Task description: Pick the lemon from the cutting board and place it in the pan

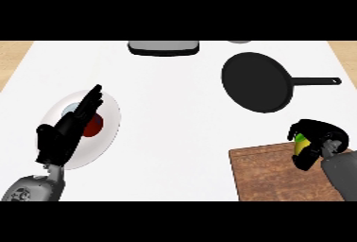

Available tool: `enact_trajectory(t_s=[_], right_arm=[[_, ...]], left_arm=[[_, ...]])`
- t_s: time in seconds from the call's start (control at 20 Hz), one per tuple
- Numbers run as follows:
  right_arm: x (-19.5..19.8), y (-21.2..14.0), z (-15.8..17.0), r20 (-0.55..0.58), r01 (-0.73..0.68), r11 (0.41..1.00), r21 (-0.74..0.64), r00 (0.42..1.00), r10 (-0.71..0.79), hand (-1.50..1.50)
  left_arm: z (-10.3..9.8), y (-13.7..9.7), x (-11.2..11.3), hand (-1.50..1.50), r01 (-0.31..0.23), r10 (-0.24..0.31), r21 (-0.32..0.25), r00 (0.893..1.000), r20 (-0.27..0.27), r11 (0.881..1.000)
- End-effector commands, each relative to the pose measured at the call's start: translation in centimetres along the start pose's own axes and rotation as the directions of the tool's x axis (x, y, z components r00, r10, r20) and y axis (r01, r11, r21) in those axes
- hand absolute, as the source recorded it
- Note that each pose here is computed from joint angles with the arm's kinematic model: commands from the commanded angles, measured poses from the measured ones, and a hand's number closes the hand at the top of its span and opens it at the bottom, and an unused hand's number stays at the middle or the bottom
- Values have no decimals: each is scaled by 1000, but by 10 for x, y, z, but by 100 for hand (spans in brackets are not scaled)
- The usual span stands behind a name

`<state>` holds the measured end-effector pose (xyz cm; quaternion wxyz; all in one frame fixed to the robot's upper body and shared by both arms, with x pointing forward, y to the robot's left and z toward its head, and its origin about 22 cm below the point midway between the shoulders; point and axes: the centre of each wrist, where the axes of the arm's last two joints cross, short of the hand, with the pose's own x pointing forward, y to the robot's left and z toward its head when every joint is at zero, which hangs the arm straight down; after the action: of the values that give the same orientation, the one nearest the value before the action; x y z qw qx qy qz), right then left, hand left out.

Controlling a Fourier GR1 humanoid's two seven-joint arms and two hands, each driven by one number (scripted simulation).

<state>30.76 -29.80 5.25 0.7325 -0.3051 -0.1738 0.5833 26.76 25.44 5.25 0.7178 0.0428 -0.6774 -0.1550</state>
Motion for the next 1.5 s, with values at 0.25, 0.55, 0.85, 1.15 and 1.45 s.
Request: enact_trajectory(t_s=[0.25,0.55,0.85,1.15,1.45], right_arm=[[120,20,100,553,175,914,-366,831,62,150],[136,41,173,655,395,666,-632,732,187,150],[127,80,207,678,516,546,-660,722,138,150],[108,56,170,684,598,469,-650,730,17,150],[109,31,107,754,715,430,-551,647,-110,150]], left_arm=[[-1,-4,-8,0,2,-2,-9,1000,-20,1000],[-1,5,-9,0,-14,14,19,1000,-27,1000],[-9,7,0,0,-1,2,14,1000,-20,1000],[-13,-19,-12,0,12,-12,10,1000,-2,1000],[-15,14,14,0,-3,3,9,1000,17,1000]])
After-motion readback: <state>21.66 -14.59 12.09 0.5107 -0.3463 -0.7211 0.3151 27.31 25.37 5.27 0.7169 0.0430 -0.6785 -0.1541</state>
